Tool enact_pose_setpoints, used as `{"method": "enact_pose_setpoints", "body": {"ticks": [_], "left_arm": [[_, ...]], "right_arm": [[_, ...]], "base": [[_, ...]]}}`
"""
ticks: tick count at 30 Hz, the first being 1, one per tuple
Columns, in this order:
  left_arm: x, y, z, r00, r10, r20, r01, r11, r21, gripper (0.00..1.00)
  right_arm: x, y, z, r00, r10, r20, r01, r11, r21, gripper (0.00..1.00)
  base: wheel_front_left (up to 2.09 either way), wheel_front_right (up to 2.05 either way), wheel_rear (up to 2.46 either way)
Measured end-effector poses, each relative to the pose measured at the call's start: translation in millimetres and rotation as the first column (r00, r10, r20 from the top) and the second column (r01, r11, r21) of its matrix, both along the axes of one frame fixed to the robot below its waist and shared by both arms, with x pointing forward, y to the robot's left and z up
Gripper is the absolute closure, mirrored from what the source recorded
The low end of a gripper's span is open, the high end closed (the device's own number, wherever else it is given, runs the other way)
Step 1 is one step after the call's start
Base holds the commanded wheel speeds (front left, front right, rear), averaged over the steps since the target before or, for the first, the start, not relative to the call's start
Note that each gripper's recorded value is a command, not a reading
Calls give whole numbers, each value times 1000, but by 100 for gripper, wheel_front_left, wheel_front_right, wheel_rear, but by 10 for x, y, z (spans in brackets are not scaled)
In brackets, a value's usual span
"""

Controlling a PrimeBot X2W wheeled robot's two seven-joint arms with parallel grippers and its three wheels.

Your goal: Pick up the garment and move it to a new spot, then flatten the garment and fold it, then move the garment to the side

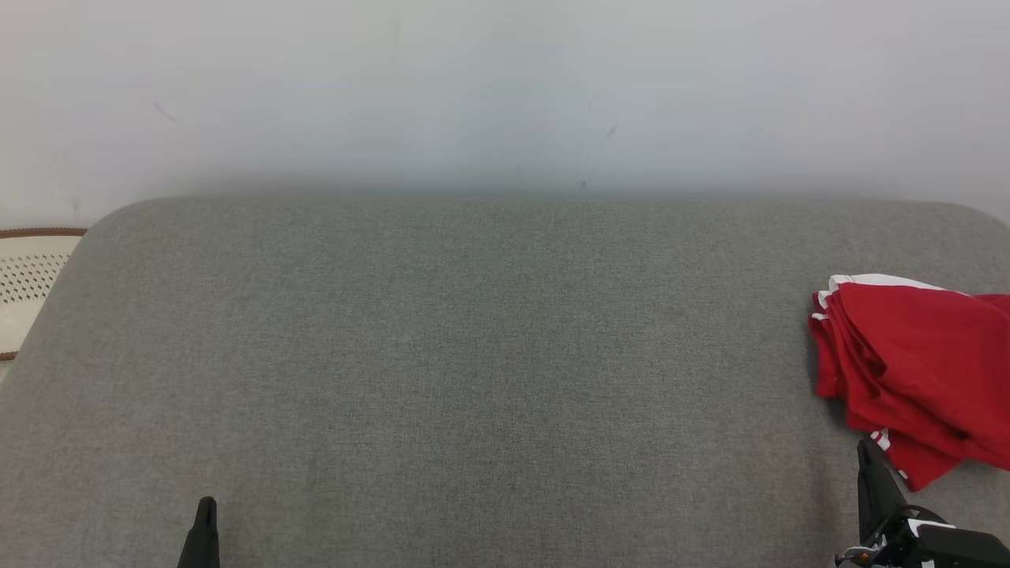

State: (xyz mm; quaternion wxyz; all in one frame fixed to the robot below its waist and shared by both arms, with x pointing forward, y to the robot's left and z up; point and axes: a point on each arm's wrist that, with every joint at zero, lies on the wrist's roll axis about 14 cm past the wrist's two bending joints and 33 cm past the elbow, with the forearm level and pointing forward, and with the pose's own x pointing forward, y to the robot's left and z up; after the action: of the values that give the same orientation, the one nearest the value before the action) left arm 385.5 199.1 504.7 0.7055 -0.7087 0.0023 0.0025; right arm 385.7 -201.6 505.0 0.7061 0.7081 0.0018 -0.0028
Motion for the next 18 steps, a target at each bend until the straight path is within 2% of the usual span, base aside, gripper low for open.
{"method": "enact_pose_setpoints", "body": {"ticks": [18], "left_arm": [[0, 0, 0, 1000, 0, 0, 0, 1000, 0, 100]], "right_arm": [[0, 2, -1, 1000, 1, 0, -1, 1000, 0, 100]], "base": [[0, 0, 0]]}}
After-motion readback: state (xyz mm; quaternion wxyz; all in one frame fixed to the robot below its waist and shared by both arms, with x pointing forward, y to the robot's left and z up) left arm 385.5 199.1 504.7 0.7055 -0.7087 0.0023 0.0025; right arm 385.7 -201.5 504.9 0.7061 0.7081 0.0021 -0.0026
